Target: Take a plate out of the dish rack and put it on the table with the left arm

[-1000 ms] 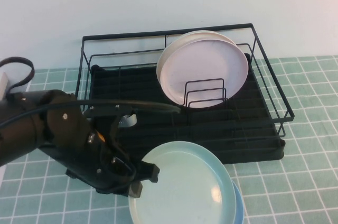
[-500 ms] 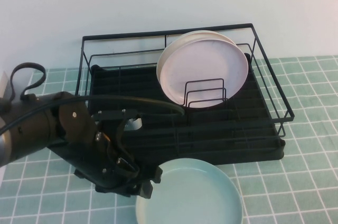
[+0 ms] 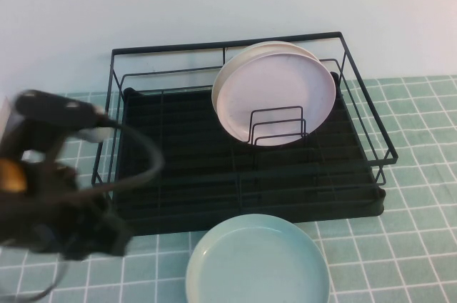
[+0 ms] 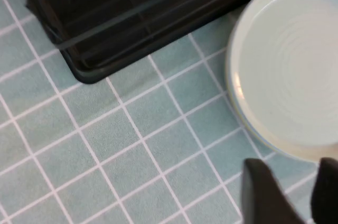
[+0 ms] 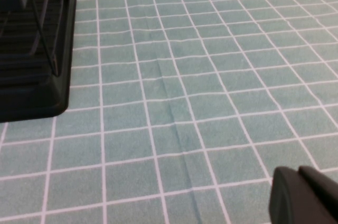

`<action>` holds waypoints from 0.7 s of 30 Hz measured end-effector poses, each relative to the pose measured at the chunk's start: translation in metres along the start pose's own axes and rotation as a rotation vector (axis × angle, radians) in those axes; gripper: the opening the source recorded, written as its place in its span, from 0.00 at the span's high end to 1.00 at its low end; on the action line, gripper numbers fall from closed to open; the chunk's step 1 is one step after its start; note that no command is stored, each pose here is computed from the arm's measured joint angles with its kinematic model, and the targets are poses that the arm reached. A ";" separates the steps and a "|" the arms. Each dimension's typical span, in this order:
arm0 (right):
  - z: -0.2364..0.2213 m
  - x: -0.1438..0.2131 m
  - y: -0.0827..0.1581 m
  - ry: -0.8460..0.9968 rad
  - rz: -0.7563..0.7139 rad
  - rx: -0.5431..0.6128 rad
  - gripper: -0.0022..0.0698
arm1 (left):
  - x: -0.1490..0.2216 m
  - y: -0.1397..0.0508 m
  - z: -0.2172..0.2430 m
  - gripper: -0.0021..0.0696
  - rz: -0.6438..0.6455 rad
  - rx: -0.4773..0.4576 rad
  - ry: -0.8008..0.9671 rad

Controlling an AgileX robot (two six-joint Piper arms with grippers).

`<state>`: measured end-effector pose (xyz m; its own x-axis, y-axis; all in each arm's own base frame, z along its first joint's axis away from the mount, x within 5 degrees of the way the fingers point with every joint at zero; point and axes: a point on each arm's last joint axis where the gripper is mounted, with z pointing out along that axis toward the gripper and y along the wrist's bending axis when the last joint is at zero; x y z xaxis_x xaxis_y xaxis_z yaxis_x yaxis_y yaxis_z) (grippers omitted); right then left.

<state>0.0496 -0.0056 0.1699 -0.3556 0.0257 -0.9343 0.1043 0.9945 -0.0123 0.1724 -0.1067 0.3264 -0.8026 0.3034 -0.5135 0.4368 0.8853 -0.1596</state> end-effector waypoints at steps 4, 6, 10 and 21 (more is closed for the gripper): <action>0.000 0.000 0.000 0.000 0.000 0.000 0.97 | 0.033 0.000 -0.042 0.88 0.031 0.002 -0.118; 0.000 0.000 0.000 0.000 0.000 0.000 0.97 | 0.057 0.002 -0.055 0.93 0.039 0.008 -0.169; 0.000 0.000 0.000 0.000 0.000 0.000 0.97 | 0.105 0.005 -0.077 0.96 0.059 0.022 -0.281; 0.000 0.000 0.000 0.000 0.000 0.000 0.97 | 0.207 0.013 -0.112 0.97 0.109 0.049 -0.501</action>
<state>0.0496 -0.0056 0.1699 -0.3556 0.0257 -0.9343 0.1043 0.9945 -0.0123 -0.0341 0.0069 0.3126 -0.4636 0.1759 -0.8684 0.5352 0.8367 -0.1163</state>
